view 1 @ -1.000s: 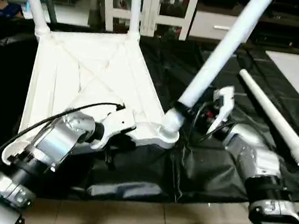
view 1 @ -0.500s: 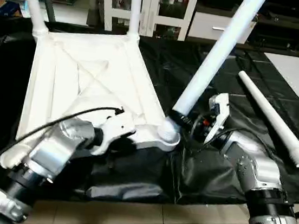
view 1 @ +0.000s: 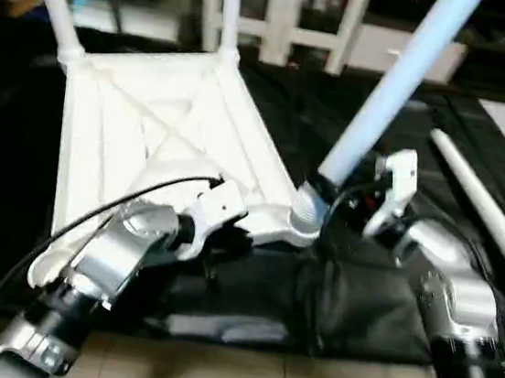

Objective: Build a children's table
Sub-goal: Insert table leg to table base

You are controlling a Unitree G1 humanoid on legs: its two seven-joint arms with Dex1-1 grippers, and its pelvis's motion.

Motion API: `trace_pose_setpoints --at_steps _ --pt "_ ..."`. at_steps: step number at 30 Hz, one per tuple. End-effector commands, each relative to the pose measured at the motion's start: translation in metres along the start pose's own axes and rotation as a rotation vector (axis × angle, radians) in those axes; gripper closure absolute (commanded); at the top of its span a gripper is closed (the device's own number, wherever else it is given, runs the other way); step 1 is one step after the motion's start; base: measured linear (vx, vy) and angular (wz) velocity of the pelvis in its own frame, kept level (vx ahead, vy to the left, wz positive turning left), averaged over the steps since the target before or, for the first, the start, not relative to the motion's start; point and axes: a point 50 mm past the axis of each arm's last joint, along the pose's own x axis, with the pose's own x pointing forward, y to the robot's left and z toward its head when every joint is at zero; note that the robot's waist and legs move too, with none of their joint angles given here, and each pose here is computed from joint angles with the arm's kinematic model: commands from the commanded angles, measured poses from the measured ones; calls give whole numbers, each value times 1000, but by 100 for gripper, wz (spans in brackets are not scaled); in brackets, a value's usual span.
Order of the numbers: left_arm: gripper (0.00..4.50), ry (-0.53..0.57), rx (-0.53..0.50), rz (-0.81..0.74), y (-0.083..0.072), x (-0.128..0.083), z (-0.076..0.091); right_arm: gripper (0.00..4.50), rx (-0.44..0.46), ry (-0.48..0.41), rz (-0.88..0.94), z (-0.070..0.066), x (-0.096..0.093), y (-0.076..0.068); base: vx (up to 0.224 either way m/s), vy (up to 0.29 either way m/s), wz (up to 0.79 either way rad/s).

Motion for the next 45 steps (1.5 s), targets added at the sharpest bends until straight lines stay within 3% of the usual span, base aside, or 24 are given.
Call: trace_pose_setpoints --at_steps 1,6,8,24,27,34,45 --pt "450 -54 7 47 9 -7 8 266 -35 -29 5 9 -2 3 129 28 62" --pt "450 -48 -1 35 8 -9 6 266 -32 -43 8 9 -4 5 215 7 61" --pt "450 -36 22 20 5 -9 4 266 42 -60 9 10 -4 3 229 -65 32" --pt "450 -13 53 -175 -10 -11 -6 266 11 -61 55 18 -12 1 -16 -47 5" --pt "450 -19 58 -209 -13 -9 -5 266 22 -42 96 19 -14 2 -40 26 1" --pt "450 -20 79 -304 -22 -8 -4 266 147 62 316 11 -29 14 0 0 0" --pt "450 -35 117 -359 -28 -9 -4 266 128 124 332 11 -52 15 0 0 0"
